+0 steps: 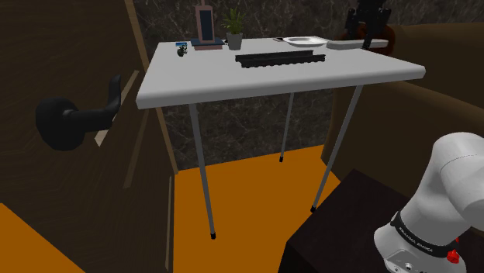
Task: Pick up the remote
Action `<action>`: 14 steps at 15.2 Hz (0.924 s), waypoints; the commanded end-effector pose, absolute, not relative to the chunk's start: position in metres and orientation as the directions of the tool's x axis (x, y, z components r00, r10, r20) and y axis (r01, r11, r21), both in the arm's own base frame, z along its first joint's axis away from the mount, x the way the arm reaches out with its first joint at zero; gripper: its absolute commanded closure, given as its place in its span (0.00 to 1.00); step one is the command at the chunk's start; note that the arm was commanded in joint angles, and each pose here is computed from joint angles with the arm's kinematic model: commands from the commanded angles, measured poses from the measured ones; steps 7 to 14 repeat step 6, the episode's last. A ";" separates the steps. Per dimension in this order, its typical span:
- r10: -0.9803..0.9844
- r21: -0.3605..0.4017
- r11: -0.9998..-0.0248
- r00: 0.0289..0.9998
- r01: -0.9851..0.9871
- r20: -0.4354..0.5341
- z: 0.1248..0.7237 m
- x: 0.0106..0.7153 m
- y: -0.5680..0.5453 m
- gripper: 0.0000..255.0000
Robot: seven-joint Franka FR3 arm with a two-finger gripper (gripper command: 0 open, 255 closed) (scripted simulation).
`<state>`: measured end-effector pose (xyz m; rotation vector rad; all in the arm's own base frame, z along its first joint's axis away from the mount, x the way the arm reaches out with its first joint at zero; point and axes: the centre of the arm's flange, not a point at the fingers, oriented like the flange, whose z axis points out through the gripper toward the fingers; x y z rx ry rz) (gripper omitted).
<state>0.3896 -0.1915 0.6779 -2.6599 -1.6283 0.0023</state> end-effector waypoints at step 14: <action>0.890 -0.020 -0.455 0.455 0.890 0.011 0.706 0.388 -0.191 1.00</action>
